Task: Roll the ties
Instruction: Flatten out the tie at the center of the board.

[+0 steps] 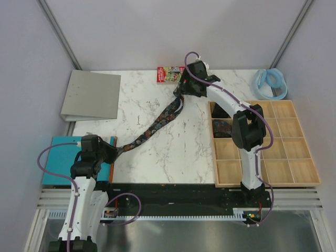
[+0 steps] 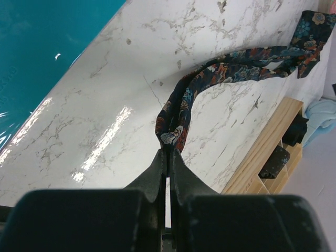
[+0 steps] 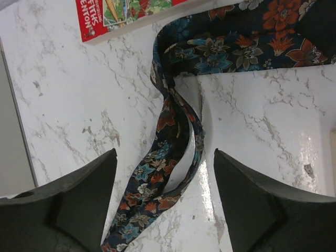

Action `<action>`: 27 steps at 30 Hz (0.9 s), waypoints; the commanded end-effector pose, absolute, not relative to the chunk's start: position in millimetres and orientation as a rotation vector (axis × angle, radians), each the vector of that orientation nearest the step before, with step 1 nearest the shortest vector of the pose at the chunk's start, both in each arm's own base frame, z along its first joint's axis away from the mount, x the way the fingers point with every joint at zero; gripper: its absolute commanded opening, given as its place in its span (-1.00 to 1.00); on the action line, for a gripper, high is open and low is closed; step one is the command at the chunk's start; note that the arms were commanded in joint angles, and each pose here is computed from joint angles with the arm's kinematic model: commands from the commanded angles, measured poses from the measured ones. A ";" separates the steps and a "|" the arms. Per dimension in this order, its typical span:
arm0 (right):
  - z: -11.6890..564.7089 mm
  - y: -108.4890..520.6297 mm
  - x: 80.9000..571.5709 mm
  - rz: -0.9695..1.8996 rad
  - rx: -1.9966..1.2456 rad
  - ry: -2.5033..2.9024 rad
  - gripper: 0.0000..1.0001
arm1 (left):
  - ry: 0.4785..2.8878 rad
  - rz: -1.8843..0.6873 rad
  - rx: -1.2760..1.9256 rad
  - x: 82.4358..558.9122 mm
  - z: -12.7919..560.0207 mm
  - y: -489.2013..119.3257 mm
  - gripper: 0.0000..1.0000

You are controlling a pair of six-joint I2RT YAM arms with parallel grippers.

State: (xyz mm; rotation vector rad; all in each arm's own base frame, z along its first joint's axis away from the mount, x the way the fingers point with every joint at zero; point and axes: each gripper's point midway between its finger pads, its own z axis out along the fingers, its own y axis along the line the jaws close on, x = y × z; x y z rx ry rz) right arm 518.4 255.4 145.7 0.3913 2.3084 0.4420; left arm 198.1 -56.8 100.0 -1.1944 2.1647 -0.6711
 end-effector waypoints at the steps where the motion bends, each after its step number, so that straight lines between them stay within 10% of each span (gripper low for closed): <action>1: 126.2 263.8 508.6 0.388 0.289 2.349 0.71 | 2.134 -0.684 -1.077 204.9 131.5 -56.4 -0.96; 27: 57.3 291.2 569.6 0.318 0.169 2.395 0.96 | 2.073 -0.500 -0.928 204.8 171.9 -31.6 -0.95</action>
